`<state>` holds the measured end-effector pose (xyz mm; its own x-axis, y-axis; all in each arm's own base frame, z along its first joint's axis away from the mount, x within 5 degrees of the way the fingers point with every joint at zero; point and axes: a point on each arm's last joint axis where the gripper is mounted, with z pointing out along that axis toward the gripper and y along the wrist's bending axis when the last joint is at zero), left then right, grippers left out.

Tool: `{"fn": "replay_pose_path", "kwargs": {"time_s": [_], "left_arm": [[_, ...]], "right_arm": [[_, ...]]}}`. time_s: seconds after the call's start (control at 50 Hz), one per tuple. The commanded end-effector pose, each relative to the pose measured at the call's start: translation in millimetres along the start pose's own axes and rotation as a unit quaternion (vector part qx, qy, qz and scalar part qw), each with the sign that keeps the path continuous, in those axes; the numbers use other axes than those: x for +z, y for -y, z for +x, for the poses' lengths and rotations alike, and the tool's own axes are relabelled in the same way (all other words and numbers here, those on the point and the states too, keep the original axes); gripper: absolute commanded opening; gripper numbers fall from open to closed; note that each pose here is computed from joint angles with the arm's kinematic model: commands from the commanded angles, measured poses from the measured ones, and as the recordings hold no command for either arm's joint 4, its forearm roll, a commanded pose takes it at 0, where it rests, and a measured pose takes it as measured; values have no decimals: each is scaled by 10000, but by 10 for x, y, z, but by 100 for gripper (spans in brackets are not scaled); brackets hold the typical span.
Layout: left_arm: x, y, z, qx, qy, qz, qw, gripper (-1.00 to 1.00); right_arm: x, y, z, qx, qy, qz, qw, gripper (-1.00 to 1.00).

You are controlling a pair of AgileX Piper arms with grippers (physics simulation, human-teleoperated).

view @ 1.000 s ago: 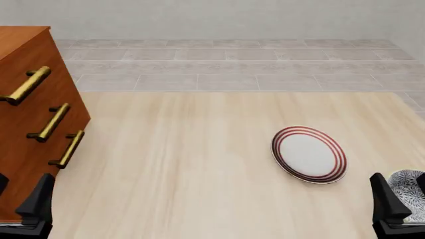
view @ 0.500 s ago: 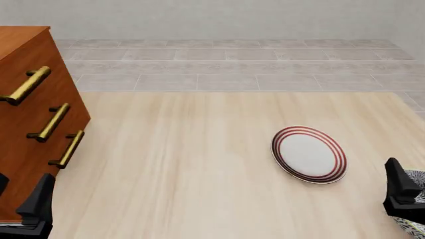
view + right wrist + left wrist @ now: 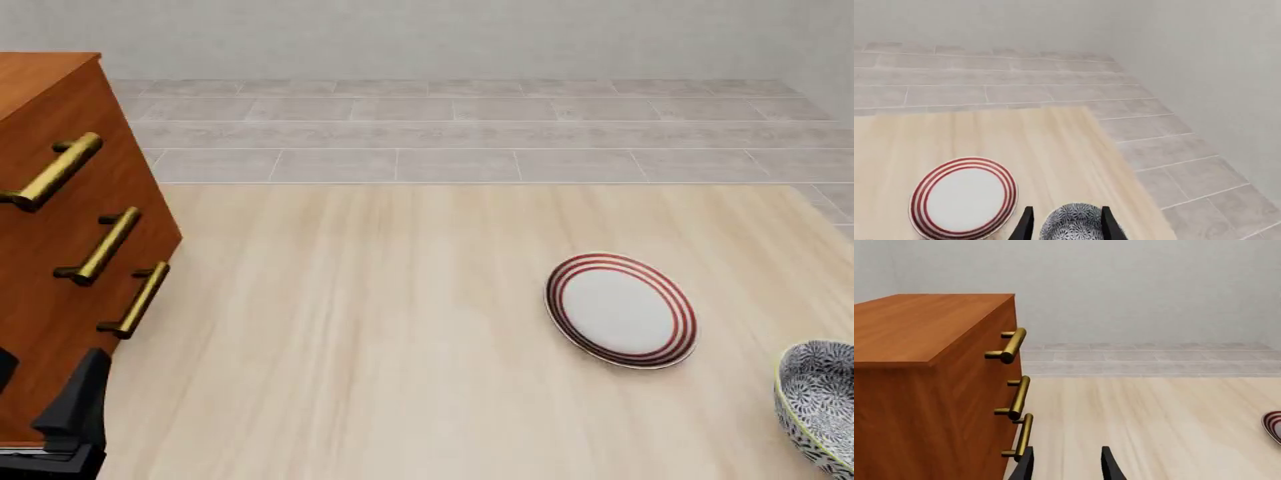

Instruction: Put the bowl on top of the cabinet.

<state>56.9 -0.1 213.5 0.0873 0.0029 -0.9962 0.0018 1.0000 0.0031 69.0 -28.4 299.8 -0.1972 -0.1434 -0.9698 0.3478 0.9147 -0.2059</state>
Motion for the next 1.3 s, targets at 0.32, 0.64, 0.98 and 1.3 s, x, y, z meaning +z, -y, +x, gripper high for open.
{"fn": "replay_pose_path", "kwargs": {"time_s": [0.32, 0.64, 0.98, 1.3], "left_arm": [[-3, -1, -1, 5, 1, -5, 10000, 100], [-3, 0, -1, 5, 1, -4, 10000, 100], [-4, 0, -1, 4, 0, -3, 10000, 100], [-3, 0, 0, 3, 0, -2, 10000, 100]], "right_arm": [[176, 206, -72, -797, -860, 737, 9904, 100], [485, 301, 143, -651, -1300, 915, 9851, 100], [711, 395, 359, -668, -1604, 1073, 9789, 100], [858, 484, 584, -619, -1887, 1234, 9723, 100]]}}
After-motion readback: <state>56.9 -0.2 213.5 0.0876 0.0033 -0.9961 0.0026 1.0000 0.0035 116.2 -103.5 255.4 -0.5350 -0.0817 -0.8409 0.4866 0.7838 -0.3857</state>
